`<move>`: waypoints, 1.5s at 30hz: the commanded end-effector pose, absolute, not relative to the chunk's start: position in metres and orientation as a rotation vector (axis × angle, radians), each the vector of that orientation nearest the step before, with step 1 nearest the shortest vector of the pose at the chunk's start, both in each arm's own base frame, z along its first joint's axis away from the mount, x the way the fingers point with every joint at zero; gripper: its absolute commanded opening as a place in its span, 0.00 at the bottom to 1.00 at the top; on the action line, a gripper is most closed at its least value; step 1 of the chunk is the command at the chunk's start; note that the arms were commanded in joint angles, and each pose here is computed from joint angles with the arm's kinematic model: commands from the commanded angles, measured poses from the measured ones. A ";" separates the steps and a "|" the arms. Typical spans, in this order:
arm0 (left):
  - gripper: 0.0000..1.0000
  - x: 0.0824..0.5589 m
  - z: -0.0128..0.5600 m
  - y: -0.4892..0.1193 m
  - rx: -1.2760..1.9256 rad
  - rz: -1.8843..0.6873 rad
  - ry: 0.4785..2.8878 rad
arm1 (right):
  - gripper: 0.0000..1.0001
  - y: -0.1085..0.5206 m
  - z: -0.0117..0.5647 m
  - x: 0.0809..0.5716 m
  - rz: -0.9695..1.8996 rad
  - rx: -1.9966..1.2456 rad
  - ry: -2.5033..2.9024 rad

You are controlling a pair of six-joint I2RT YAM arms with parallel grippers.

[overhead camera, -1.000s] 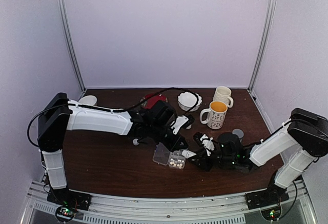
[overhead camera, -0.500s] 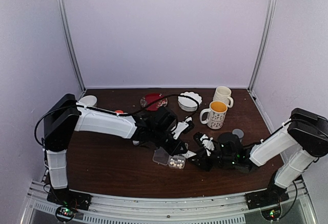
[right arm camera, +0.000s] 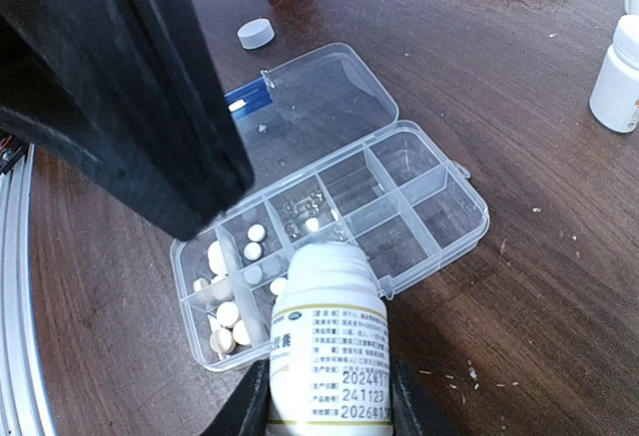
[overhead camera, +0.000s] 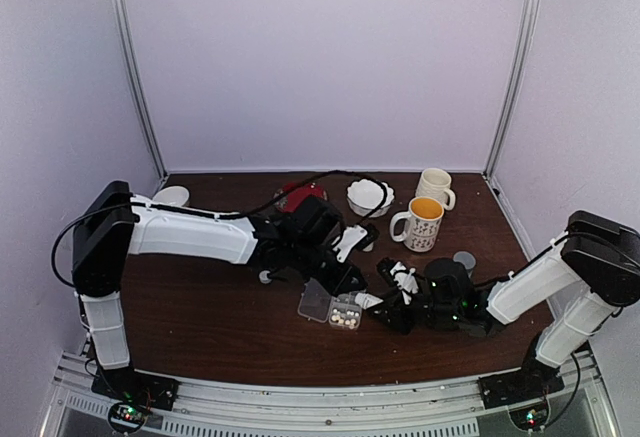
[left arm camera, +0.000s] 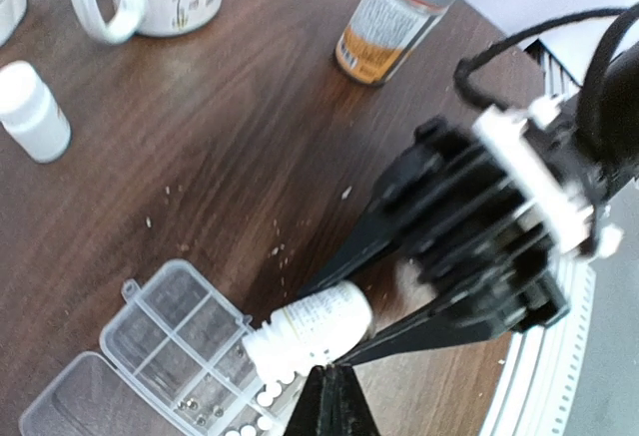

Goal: Sort the pills into containers
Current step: Pour the pill into the compartment of the pill container.

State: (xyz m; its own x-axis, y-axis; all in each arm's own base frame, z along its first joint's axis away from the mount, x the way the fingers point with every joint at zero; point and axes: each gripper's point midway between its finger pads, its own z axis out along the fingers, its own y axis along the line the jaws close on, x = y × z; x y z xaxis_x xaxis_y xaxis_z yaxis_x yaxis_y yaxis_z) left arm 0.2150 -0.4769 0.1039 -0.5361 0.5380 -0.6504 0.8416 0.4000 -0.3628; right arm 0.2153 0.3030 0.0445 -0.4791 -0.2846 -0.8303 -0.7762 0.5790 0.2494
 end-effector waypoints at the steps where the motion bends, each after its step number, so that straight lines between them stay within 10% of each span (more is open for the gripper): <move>1: 0.00 0.220 0.126 -0.489 1.175 -0.971 2.147 | 0.00 0.306 0.053 0.221 0.802 -0.835 2.009; 45: 0.00 0.221 0.078 -0.493 1.220 -0.866 2.232 | 0.00 0.310 0.056 0.222 0.800 -0.858 2.013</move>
